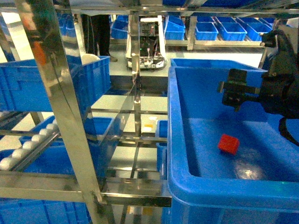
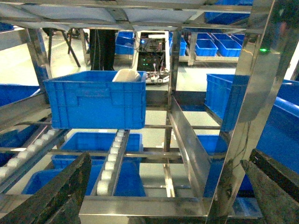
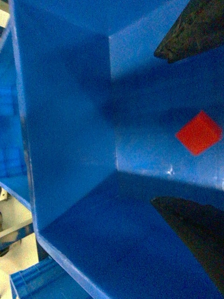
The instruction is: Place magnetic block on left shelf second layer
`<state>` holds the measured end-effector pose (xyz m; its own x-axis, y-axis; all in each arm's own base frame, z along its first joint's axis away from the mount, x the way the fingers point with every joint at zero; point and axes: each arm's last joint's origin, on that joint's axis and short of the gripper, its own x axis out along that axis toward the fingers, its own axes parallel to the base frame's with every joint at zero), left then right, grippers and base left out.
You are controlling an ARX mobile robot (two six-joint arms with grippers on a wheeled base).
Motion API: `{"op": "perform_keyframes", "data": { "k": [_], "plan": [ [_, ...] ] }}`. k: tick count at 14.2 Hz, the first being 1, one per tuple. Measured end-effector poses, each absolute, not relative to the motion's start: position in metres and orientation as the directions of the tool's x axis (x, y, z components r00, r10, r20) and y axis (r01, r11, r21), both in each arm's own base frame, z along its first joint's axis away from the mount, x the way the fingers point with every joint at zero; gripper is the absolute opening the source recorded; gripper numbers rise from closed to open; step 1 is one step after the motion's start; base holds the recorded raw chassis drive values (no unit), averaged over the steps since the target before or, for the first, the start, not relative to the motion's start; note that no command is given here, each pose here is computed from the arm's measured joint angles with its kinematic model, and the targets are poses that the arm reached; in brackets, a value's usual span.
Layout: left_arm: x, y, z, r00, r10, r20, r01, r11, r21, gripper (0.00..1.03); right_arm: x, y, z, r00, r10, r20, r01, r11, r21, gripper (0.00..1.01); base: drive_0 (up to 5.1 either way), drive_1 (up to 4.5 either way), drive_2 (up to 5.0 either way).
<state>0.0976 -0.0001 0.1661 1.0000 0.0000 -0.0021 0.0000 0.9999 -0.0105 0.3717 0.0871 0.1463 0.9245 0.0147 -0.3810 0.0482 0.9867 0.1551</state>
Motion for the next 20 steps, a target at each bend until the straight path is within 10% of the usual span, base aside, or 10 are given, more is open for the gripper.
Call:
{"op": "perform_keyframes", "data": {
  "k": [2, 6, 12, 15, 20],
  "plan": [
    [0.098, 0.000, 0.166, 1.000, 0.000, -0.002, 0.000, 1.000, -0.010, 0.98, 0.347, 0.083, 0.159, 0.948, -0.024, -0.317, 0.059, 0.993, 0.101, 1.00, 0.0, 0.00, 0.0],
    [0.098, 0.000, 0.166, 1.000, 0.000, -0.002, 0.000, 1.000, -0.010, 0.98, 0.272, 0.061, 0.198, 0.965, -0.158, -0.212, 0.150, 0.987, -0.053, 0.98, 0.0, 0.00, 0.0],
    [0.098, 0.000, 0.166, 1.000, 0.000, -0.002, 0.000, 1.000, -0.010, 0.98, 0.210, 0.046, 0.250, 0.977, -0.211, -0.041, 0.209, 0.977, -0.042, 0.98, 0.0, 0.00, 0.0],
    [0.098, 0.000, 0.166, 1.000, 0.000, -0.001, 0.000, 1.000, -0.010, 0.98, 0.187, 0.029, 0.227, 1.000, -0.010, 0.008, 0.010, 1.000, -0.014, 0.61, 0.0, 0.00, 0.0],
    [0.098, 0.000, 0.166, 1.000, 0.000, -0.001, 0.000, 1.000, -0.010, 0.98, 0.156, 0.012, 0.197, 1.000, -0.006, -0.001, 0.006, 1.000, -0.011, 0.02, 0.0, 0.00, 0.0]
  ]
}}
